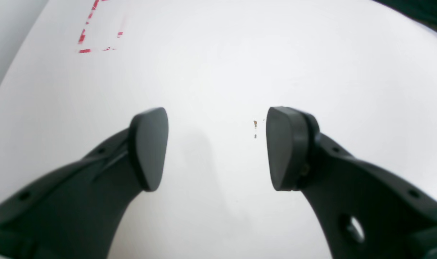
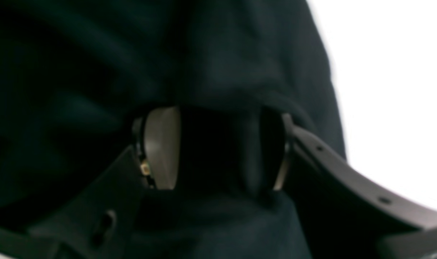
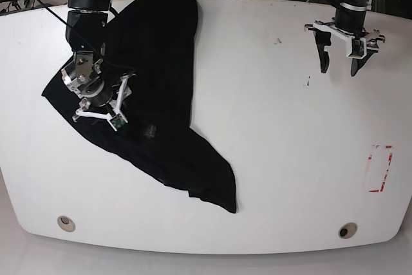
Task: Fold the T-shirt properly
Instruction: 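Lower the right gripper onto the black T-shirt and grasp its edge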
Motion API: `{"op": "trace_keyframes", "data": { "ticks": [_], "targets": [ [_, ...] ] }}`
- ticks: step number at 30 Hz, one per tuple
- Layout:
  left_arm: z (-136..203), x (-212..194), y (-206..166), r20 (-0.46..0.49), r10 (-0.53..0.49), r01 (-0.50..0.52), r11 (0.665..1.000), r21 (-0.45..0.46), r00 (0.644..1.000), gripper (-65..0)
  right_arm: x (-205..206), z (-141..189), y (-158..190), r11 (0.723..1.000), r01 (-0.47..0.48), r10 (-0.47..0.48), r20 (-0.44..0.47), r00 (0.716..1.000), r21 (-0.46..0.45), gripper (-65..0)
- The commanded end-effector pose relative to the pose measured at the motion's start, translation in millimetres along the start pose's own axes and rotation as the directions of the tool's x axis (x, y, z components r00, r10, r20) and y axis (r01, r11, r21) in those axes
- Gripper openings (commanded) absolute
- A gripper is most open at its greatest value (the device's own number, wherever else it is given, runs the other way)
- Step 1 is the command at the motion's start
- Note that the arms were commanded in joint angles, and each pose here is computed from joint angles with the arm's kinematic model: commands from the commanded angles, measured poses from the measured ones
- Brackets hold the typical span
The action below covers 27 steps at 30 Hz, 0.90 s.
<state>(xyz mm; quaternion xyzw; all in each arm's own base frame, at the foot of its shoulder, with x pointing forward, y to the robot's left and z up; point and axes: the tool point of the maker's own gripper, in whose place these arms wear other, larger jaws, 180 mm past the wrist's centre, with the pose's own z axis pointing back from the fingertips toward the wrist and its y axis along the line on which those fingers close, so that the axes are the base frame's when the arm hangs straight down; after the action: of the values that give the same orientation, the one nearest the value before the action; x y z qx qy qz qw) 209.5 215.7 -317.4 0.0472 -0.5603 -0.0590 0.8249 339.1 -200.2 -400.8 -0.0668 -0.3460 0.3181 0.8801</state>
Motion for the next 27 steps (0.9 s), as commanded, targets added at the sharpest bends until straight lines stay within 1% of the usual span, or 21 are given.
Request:
{"op": "trace_keyframes", "data": {
  "ticks": [1,6,10,15,19,24,27],
  "targets": [
    [1.5,10.9,2.2,0.041,-0.011,0.011,1.000,0.003,0.999,-25.3,21.3,2.6,-7.9,1.000,-0.010,0.011,0.071,0.997,-0.017,-31.4],
    [1.5,10.9,2.2,0.041,-0.011,0.011,1.000,0.003,0.999,-25.3,32.4,2.6,-14.0,1.000,-0.011,0.014,0.097,0.995,-0.028,-31.4],
    [1.5,10.9,2.2,0.041,-0.011,0.011,1.000,0.003,0.999,-25.3,35.6,-3.9,-19.5,1.000,0.001,0.001,0.094,0.996,-0.024,-31.4],
    [1.8,10.5,2.6,0.040,-0.012,0.012,1.000,0.005,0.999,-25.3,39.8,-4.1,-26.3,0.999,-0.001,0.004,0.100,0.995,-0.033,-31.4],
    [1.8,10.5,2.6,0.040,-0.012,0.012,1.000,0.005,0.999,-25.3,52.0,-3.5,-32.5,0.999,-0.002,0.007,0.123,0.992,-0.045,-31.4],
    [1.8,10.5,2.6,0.040,-0.012,0.012,1.000,0.005,0.999,-25.3,53.2,-4.0,-31.4,0.999,0.003,0.002,0.126,0.992,-0.041,-31.4],
    [1.5,11.0,2.7,0.041,-0.012,0.012,1.000,0.005,0.999,-25.3,51.0,-14.3,-16.0,1.000,0.030,-0.030,0.117,0.993,0.001,-31.4]
  ]
}}
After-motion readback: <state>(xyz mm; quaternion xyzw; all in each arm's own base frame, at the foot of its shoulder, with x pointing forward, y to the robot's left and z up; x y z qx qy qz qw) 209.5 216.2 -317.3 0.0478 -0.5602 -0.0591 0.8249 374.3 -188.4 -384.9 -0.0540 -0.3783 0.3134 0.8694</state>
